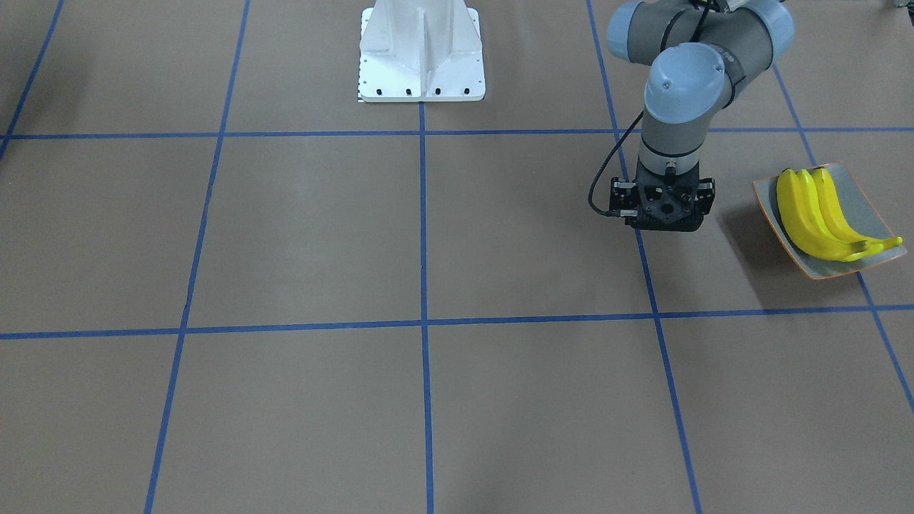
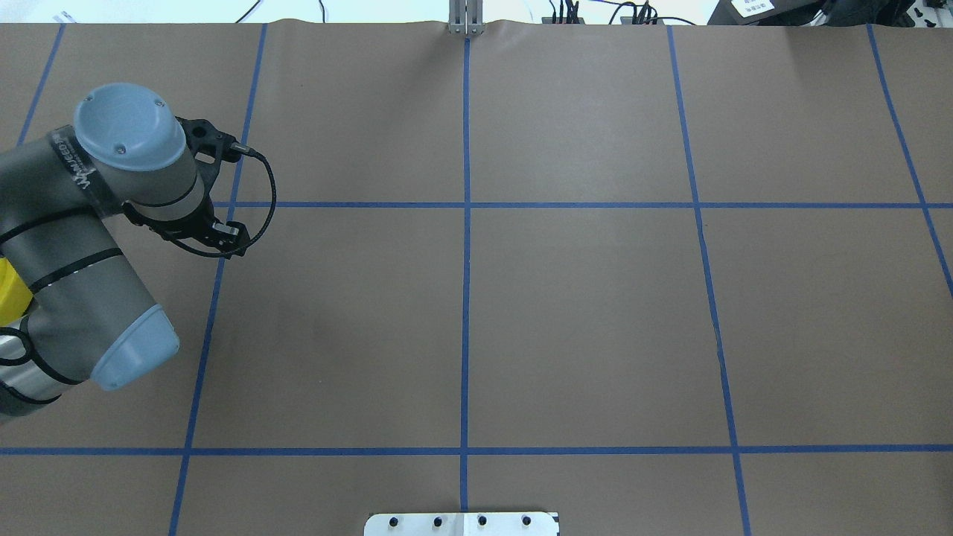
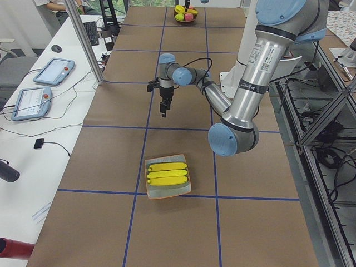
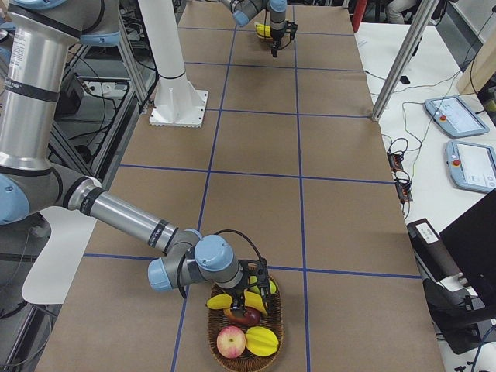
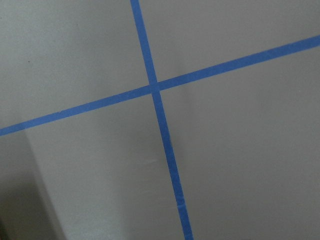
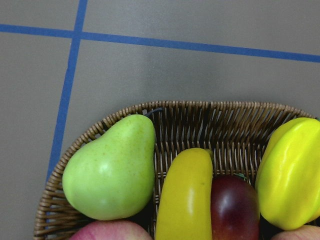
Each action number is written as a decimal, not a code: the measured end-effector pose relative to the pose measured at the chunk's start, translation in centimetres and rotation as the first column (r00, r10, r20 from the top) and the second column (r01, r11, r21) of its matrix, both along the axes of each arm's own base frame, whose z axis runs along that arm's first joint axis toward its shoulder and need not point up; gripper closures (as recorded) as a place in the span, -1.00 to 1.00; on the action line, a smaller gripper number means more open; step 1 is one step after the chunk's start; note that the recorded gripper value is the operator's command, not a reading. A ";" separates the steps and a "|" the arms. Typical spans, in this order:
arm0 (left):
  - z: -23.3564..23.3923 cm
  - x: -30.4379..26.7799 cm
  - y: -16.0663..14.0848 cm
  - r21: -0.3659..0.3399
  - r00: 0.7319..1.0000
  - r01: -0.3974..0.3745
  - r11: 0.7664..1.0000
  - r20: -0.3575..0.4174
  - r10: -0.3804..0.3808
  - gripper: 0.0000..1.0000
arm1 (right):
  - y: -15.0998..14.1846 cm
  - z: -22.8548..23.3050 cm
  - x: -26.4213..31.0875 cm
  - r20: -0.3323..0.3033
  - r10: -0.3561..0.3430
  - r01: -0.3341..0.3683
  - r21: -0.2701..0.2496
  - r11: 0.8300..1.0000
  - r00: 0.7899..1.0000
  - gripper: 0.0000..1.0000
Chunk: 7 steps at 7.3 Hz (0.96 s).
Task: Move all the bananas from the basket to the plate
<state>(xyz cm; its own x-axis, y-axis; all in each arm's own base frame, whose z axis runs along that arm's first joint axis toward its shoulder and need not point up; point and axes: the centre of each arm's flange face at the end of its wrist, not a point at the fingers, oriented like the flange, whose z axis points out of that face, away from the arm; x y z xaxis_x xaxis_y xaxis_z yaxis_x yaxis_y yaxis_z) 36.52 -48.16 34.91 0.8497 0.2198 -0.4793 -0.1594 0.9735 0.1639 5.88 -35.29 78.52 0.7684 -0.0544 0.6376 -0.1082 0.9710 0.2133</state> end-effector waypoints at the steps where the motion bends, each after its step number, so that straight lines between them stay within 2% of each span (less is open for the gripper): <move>1: 0.0 0.0 0.0 0.000 1.000 0.001 1.000 -0.001 -0.001 -0.78 | 0.0 0.3 0.0 0.003 0.003 -0.003 -0.008 1.000 1.000 -0.97; 3: 0.1 0.0 0.0 0.000 1.000 0.001 1.000 -0.001 -0.001 -0.78 | 0.1 0.9 0.0 0.007 0.008 -0.008 -0.026 1.000 1.000 -0.79; 4: 0.1 0.0 0.0 0.000 1.000 0.001 1.000 -0.001 -0.001 -0.78 | 0.2 1.3 -0.1 0.010 0.009 -0.008 -0.037 0.999 1.000 -0.44; 6: 0.1 0.0 0.0 0.000 1.000 0.001 1.000 0.000 -0.001 -0.78 | 0.4 1.7 -0.1 0.015 0.008 -0.008 -0.046 0.999 1.000 0.99; 7: 0.1 0.0 0.0 0.000 1.000 0.001 1.000 0.000 -0.001 -0.78 | 0.4 1.7 -0.1 0.020 0.007 -0.006 -0.048 0.999 1.000 1.00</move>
